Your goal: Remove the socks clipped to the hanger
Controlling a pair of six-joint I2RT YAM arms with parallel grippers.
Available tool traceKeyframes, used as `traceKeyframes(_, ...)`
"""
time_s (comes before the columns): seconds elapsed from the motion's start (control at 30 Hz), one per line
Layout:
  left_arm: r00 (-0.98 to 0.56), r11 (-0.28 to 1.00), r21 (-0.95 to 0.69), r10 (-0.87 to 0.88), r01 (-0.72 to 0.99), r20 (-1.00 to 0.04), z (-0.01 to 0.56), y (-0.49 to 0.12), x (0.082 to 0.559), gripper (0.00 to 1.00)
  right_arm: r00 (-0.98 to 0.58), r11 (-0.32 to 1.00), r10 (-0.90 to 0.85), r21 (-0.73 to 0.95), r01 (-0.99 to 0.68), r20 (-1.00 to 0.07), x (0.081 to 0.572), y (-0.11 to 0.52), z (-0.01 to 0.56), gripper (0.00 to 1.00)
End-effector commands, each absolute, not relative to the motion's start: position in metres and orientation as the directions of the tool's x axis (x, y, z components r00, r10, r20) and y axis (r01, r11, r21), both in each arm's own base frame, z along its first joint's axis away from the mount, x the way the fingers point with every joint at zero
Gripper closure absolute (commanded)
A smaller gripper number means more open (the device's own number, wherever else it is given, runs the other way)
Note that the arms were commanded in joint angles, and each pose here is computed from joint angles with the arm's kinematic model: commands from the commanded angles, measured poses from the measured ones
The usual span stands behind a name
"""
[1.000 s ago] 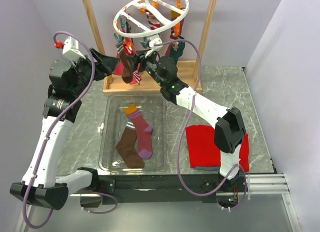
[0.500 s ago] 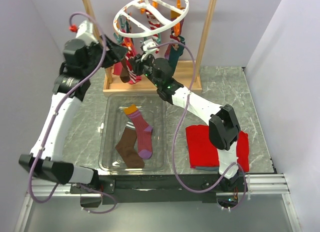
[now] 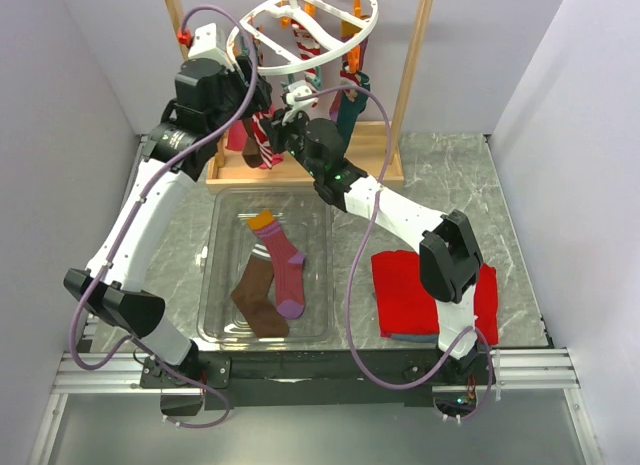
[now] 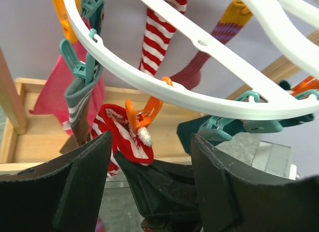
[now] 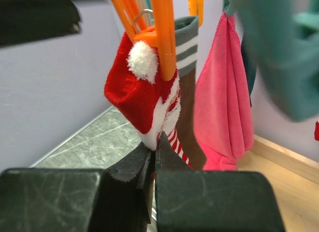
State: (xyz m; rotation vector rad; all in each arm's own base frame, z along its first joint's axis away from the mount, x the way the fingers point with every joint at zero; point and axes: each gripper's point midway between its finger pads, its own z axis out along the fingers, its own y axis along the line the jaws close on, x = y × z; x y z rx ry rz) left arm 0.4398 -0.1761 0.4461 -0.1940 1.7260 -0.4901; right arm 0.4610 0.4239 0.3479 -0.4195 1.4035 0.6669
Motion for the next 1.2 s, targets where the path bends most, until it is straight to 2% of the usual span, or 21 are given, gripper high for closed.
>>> traceKeyframes(0.0,-0.139,0.928,-0.366,-0.354,0.068,-0.925,0.457,-0.164,0.446,0.32,0.113,0.741,0.261,0.124,-0.659,-0.959,0.44,0.418,0.401,1.0)
traceKeyframes(0.57,-0.097,0.935,-0.348,-0.342,0.059,-0.935,0.452,-0.171,0.471,0.39,0.118,0.737,0.266,0.123,-0.665,-0.957,0.431,0.413,0.406,1.0)
traceKeyframes(0.67,-0.077,0.935,-0.35,-0.345,0.062,-0.935,0.456,-0.171,0.474,0.46,0.118,0.735,0.264,0.12,-0.668,-0.957,0.429,0.413,0.407,1.0)
traceKeyframes(0.77,-0.067,0.936,-0.347,-0.343,0.061,-0.937,0.458,-0.171,0.476,0.58,0.115,0.734,0.257,0.117,-0.669,-0.959,0.428,0.413,0.405,1.0)
traceKeyframes(0.8,-0.068,0.937,-0.345,-0.341,0.061,-0.938,0.458,-0.171,0.476,0.66,0.119,0.735,0.26,0.117,-0.668,-0.958,0.428,0.411,0.407,1.0)
traceKeyframes(1.0,-0.085,0.937,-0.342,-0.336,0.074,-0.938,0.456,-0.175,0.478,0.91,0.107,0.737,0.251,0.118,-0.666,-0.962,0.424,0.408,0.401,1.0)
traceKeyframes(1.1,-0.09,0.937,-0.342,-0.335,0.076,-0.938,0.457,-0.177,0.477,0.99,0.088,0.734,0.245,0.125,-0.668,-0.965,0.422,0.408,0.394,1.0)
traceKeyframes(1.17,-0.093,0.937,-0.34,-0.333,0.078,-0.939,0.455,-0.178,0.476,0.99,0.072,0.732,0.24,0.132,-0.668,-0.968,0.421,0.407,0.387,1.0)
